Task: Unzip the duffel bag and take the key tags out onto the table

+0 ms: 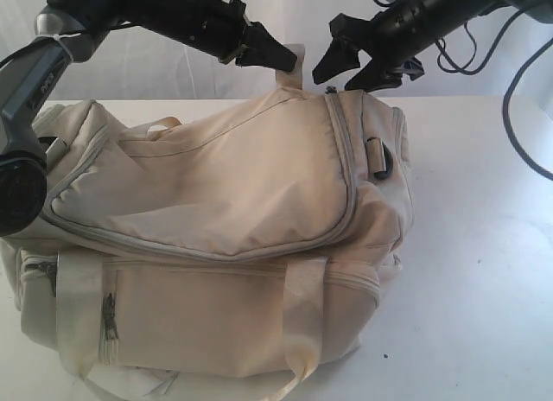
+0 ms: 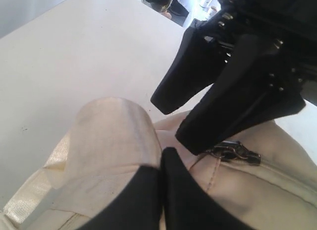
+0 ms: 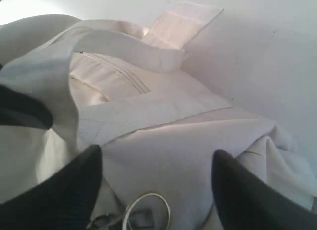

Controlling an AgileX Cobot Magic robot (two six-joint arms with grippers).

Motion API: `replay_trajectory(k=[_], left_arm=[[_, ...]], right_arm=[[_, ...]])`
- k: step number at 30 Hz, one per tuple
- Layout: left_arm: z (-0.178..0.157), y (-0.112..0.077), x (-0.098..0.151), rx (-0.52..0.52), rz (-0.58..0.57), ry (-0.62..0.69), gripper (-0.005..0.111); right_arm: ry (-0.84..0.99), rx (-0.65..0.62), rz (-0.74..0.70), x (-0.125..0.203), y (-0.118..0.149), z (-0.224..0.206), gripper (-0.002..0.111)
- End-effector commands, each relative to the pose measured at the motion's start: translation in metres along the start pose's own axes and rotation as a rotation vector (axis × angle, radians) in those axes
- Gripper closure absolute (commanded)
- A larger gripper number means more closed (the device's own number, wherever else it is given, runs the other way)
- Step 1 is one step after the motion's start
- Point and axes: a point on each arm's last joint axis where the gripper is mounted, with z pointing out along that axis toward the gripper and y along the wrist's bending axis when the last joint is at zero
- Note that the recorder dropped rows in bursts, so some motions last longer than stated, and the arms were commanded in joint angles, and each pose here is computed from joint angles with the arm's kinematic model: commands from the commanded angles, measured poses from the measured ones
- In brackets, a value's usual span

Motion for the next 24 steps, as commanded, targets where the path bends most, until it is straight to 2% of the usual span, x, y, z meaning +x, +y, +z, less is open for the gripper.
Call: replay_trajectory(k=[1,3,5,7,12,13,19,24], left_arm=[[-0.009,-0.014,-0.004,0.082,0.017,0.024,0.107],[-0.009,-0.014,-0.004,0.082,0.017,0.024,0.107],[-0.009,-0.014,-0.004,0.082,0.017,0.024,0.107],[-0.009,-0.014,-0.004,0.082,0.024,0.024,0.107],[-0.009,-0.014,-0.004,0.082,0.024,0.024,0.107],[-0.009,-0.014,-0.004,0.082,0.024,0.024,0.107],[-0.009,-0.014,-0.004,0.082,0.016,0.024,0.107],[-0.009,-0.014,-0.004,0.082,0.01,0.025,0.107]], right_arm=[[0.03,0.059,-0.024,0.001,0.011,0.003,0.046],[0.073,0.138,-0.055,0.005,0.018,0.01,0.047],[0.084,0.138,-0.069,0.006,0.029,0.015,0.048],[0.088,0.137,-0.057,0.007,0.032,0.018,0.055],[0.057,0.138,-0.044,0.004,0.042,0.004,0.104],[0.049,0.138,-0.052,0.003,0.045,0.0,0.108],[-0.014,0.181,-0.116,-0.001,0.066,-0.035,0.108],[-0.01,0.181,-0.114,0.007,0.075,-0.047,0.108]])
